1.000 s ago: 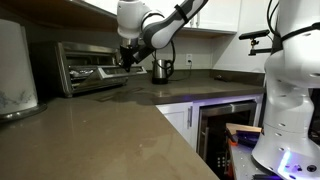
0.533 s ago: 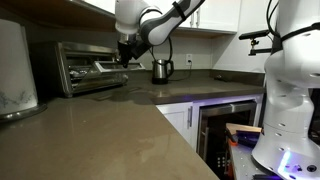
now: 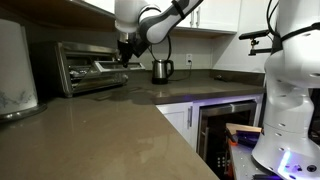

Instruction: Close the microwave door

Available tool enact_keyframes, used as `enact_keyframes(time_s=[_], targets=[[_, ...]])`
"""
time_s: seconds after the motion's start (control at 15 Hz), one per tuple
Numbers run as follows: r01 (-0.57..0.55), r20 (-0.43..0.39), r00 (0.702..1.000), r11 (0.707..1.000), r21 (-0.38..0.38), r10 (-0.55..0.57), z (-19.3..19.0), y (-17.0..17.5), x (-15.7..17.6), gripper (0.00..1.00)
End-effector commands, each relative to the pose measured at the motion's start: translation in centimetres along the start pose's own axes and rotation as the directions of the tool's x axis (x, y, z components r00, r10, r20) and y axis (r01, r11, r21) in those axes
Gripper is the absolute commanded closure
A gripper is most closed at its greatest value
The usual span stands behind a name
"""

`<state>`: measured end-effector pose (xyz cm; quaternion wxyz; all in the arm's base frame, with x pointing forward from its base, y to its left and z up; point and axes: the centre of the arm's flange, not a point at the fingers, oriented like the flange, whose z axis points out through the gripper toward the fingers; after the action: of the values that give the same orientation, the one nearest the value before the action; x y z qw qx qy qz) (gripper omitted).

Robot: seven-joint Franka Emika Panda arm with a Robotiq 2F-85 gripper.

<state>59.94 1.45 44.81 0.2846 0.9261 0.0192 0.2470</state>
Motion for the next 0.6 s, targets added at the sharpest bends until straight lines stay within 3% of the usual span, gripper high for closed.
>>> enact_keyframes(time_s=[0.0, 0.53], targets=[[0.048, 0.018, 0.999, 0.999, 0.004, -0.049, -0.3, 1.0, 1.3, 1.00], [0.080, 0.004, 0.997, 0.997, -0.011, -0.080, -0.6, 2.0, 2.8, 1.00]])
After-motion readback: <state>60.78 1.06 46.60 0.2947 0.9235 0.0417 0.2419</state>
